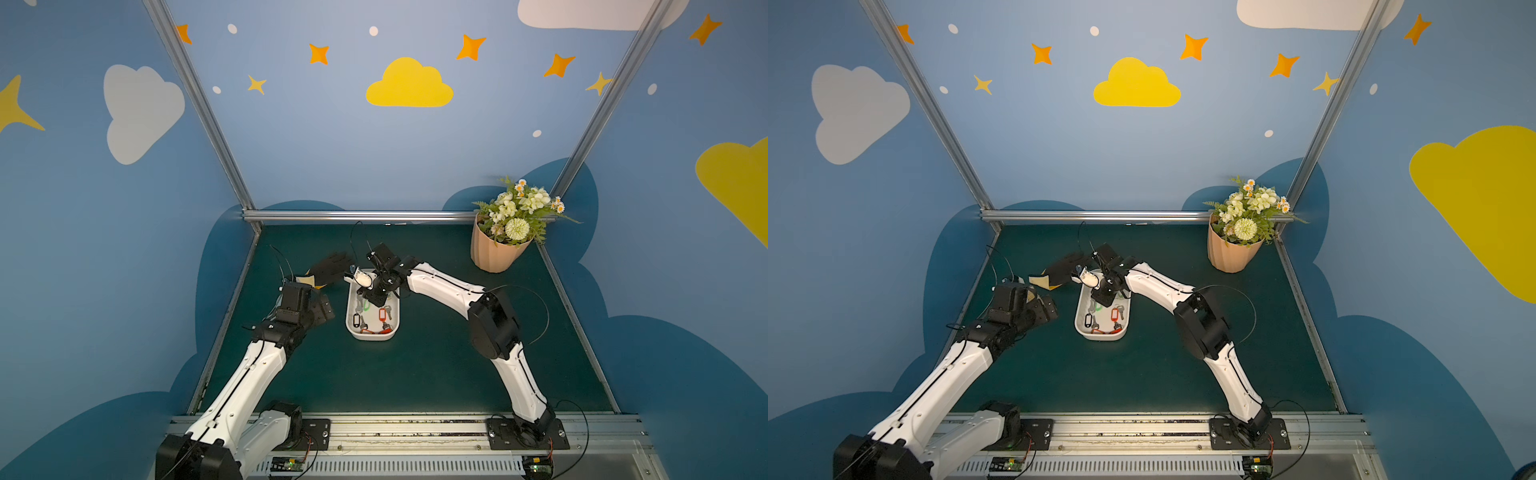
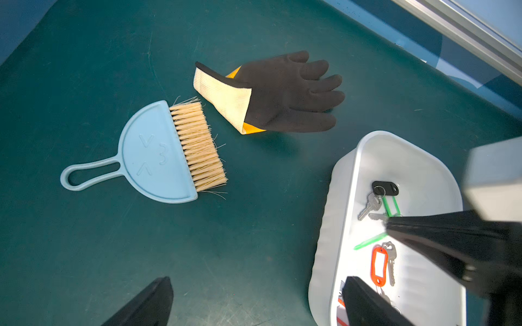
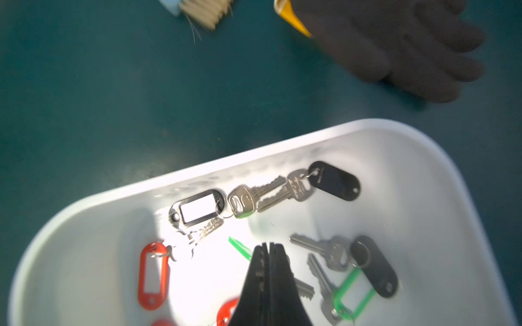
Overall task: Take the keys out of the storage box
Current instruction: Pick up the key from the storage box, then place the key at the center of the board.
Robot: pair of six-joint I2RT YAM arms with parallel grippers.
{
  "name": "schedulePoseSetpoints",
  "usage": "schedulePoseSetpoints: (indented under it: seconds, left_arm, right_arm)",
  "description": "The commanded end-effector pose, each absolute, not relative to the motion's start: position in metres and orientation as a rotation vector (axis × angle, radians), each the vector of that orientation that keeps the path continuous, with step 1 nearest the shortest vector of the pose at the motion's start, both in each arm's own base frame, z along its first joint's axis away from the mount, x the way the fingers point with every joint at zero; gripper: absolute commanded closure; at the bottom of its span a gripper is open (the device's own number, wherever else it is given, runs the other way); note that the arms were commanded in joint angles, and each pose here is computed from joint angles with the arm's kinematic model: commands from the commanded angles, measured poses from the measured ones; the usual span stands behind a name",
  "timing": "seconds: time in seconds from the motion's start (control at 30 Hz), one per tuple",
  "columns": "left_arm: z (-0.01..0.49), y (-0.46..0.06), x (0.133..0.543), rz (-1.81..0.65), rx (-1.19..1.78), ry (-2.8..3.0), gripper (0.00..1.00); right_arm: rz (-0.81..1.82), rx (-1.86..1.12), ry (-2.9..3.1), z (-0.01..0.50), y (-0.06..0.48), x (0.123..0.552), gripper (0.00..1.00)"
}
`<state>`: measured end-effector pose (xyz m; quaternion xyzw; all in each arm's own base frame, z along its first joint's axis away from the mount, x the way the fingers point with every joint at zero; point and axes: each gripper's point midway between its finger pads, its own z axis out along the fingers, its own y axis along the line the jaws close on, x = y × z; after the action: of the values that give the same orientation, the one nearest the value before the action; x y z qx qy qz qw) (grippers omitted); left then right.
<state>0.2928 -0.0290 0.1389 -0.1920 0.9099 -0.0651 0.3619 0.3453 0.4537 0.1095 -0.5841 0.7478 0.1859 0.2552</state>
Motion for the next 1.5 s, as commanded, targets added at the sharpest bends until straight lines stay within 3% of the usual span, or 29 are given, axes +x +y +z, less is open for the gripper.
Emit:
schedulePoseSetpoints:
  seconds: [0.0, 0.23, 0.53, 0.83, 1.47]
  left_arm:
    - [0.151, -0.030, 0.299, -0.178, -0.475, 2.317, 0.00]
    - [0.150, -0.030, 0.300, -0.179, -0.469, 2.320, 0.00]
    - [0.149, -0.031, 0.300, -0.186, -0.465, 2.321, 0.00]
    - [0.146, -0.034, 0.302, -0.200, -0.459, 2.336, 0.00]
    - [0.140, -0.038, 0.305, -0.214, -0.453, 2.366, 0.00]
  right_arm:
    - [0.550, -1.404, 2.020, 0.170, 0.437, 0.362, 1.00]
    - [0.507, -1.065, 2.169, 0.200, 0.371, 0.407, 1.00]
    - [0.317, -0.824, 2.391, 0.143, 0.289, 0.456, 1.00]
    - [0.348, -0.804, 2.514, 0.078, 0.277, 0.477, 1.00]
    - [0.328, -0.842, 2.502, 0.042, 0.298, 0.502, 1.00]
